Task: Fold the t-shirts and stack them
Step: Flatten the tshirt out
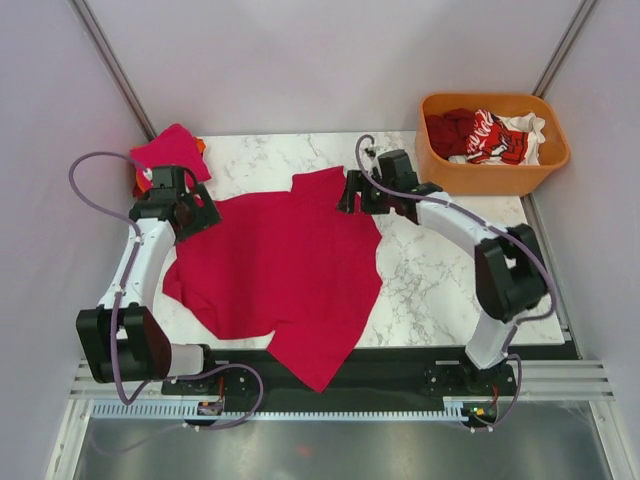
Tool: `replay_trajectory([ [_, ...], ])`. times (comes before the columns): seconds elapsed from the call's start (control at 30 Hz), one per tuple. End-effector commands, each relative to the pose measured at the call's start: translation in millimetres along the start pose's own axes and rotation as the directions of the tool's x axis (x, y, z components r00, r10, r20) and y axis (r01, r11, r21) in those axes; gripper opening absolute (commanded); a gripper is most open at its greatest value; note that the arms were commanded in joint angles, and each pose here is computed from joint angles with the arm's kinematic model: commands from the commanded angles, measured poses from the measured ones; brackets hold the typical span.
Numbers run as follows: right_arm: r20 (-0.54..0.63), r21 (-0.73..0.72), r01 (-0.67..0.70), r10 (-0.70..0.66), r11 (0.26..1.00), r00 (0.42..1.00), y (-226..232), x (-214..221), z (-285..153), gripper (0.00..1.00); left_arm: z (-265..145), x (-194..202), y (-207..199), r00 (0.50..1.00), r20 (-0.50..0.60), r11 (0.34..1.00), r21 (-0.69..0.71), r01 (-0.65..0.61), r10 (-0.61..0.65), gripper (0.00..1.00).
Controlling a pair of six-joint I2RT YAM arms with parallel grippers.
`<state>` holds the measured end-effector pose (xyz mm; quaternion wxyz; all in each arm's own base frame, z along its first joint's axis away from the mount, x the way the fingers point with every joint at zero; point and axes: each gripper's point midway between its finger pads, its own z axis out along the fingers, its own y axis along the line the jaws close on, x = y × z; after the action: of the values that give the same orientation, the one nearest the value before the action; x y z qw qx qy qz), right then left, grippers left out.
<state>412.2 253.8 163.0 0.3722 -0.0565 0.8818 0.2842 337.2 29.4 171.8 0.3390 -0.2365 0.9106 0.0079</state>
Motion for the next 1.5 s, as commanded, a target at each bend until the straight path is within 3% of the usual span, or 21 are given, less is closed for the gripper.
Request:
replay_trajectory([
  [0.0,-0.089,-0.120,-0.042,0.031,0.992,0.996,10.0,24.4,33.5,0.85,-8.0,1.1,-8.5,0.999,0.035,0.997,0.069,0.025,-0.028,0.96],
  [0.2,-0.170,-0.045,-0.049,0.041,0.998,0.985,-19.4,37.7,81.7,0.82,4.5,1.7,-10.9,1.000,0.008,0.998,0.065,0.021,-0.022,0.95],
  [0.4,-0.226,0.091,-0.104,0.122,0.990,0.966,-81.9,70.5,90.7,0.83,10.2,0.8,-7.1,1.000,0.011,0.999,0.041,0.007,-0.008,0.95],
  [0.73,-0.162,0.289,-0.152,0.204,0.945,0.965,-169.3,58.3,60.1,0.85,32.1,-8.4,-13.1,0.999,-0.025,0.999,0.026,-0.022,0.022,0.94],
  [0.83,-0.138,0.296,-0.160,0.208,0.942,0.968,-177.4,47.8,51.6,0.86,37.4,-11.7,-20.8,0.999,-0.035,0.998,0.049,-0.028,0.030,0.93],
  [0.93,-0.142,0.326,-0.144,0.199,0.935,0.970,-179.4,45.0,43.8,0.87,36.2,-14.2,-34.2,0.998,-0.030,0.996,0.078,-0.049,0.052,0.93],
  [1.03,-0.122,0.467,-0.104,0.180,0.878,0.976,-202.2,42.9,24.1,0.89,22.6,3.5,-63.4,0.990,-0.030,0.980,0.150,-0.132,0.138,0.90],
  [1.07,-0.124,0.499,-0.094,0.178,0.861,0.976,-206.5,43.9,17.6,0.90,24.2,3.9,-39.7,0.991,-0.008,0.991,-0.003,-0.134,0.134,0.90],
  [1.1,-0.104,0.539,-0.078,0.158,0.839,0.982,-210.7,36.8,8.4,0.90,19.1,20.8,-40.2,0.992,-0.052,0.993,-0.022,-0.118,0.117,0.90],
  [1.37,0.047,0.471,-0.108,0.098,0.876,0.994,-162.3,-26.1,-46.2,0.97,-1.2,105.8,-27.2,0.981,-0.183,0.997,-0.017,-0.073,0.069,0.82],
  [1.47,0.085,0.391,-0.123,0.098,0.912,0.992,-135.1,-38.3,-62.9,0.97,0.1,123.2,-8.7,0.977,-0.203,0.992,-0.097,-0.077,0.056,0.82],
])
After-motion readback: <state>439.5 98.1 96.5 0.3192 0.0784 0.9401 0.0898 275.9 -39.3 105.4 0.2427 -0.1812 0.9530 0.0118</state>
